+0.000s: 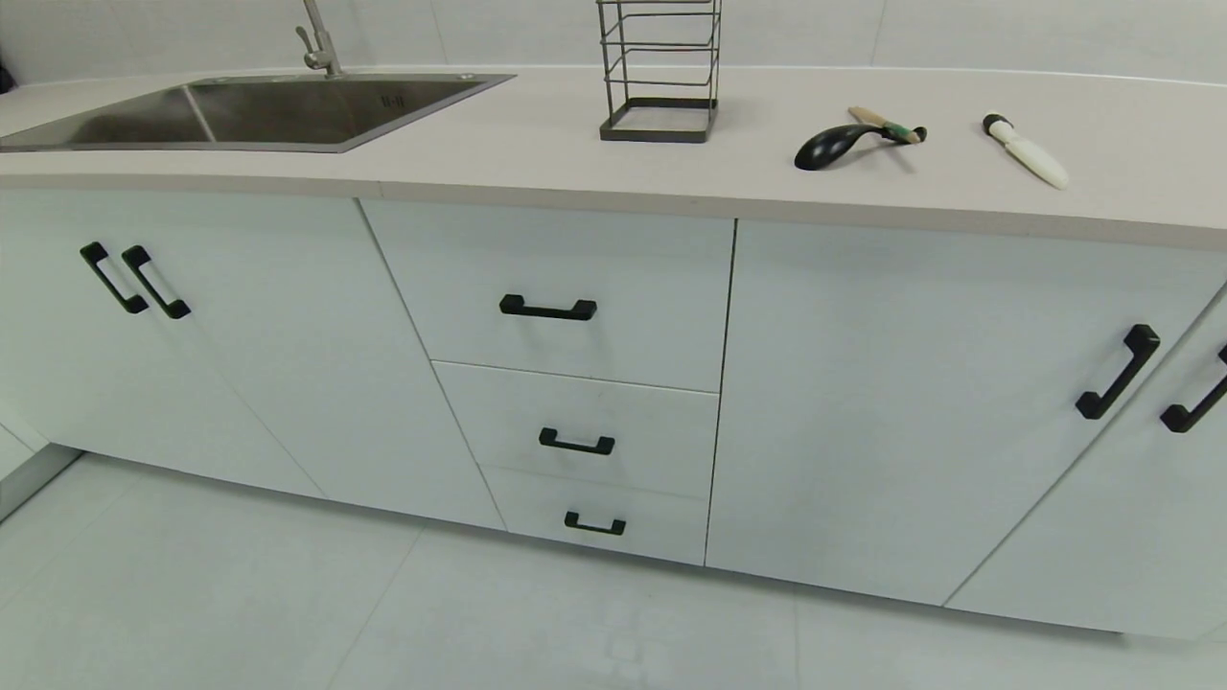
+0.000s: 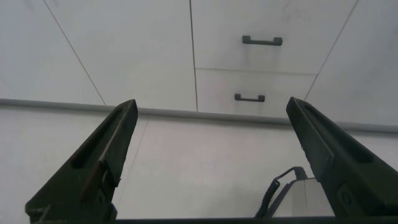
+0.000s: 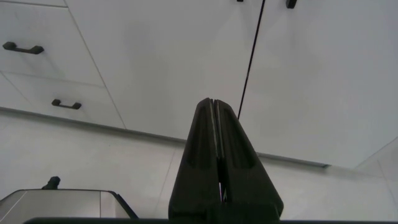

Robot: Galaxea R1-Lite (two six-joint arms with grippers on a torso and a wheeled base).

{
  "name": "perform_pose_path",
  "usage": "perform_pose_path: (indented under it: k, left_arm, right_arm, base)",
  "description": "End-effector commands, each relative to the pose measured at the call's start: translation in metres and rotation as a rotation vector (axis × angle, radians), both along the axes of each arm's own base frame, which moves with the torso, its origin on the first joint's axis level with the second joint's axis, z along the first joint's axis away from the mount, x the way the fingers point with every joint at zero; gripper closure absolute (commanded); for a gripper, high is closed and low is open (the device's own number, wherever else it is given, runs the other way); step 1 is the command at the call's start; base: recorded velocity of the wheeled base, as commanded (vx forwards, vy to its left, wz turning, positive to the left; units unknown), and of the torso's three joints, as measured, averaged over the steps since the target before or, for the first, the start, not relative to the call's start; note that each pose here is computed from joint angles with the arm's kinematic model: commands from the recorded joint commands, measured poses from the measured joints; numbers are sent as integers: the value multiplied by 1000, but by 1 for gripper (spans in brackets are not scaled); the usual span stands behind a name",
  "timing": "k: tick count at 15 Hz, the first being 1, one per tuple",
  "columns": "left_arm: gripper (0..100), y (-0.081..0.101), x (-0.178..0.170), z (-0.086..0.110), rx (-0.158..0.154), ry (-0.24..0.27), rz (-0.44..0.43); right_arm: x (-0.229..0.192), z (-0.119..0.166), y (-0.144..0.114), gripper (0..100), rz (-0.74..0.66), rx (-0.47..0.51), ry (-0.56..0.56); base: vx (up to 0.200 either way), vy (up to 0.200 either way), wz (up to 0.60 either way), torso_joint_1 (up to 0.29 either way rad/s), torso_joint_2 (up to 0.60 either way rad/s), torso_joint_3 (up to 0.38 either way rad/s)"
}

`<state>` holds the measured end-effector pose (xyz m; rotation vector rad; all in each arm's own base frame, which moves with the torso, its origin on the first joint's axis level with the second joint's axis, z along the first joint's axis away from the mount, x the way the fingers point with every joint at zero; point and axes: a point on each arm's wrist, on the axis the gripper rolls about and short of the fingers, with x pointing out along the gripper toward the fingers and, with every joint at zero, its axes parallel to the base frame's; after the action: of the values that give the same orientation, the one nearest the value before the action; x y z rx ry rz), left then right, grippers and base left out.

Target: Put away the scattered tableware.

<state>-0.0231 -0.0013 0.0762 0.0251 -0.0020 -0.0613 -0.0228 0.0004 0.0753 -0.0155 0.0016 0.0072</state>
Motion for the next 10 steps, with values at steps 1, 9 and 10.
perform_pose_path:
  k: [1,9,10]
  left_arm:
    - [0,0,0,0,-1,1,0]
    - [0,0,0,1,7,-8,-2]
    - [0,-1,-4,20,6,-128,-38]
  right_arm:
    - [0,0,0,100,0,0,0]
    - [0,0,0,100,0,0,0]
    - [0,0,0,100,0,0,0]
  base:
    - [0,0,0,0,0,0]
    - [0,0,0,0,0,0]
    - [0,0,0,0,0,0]
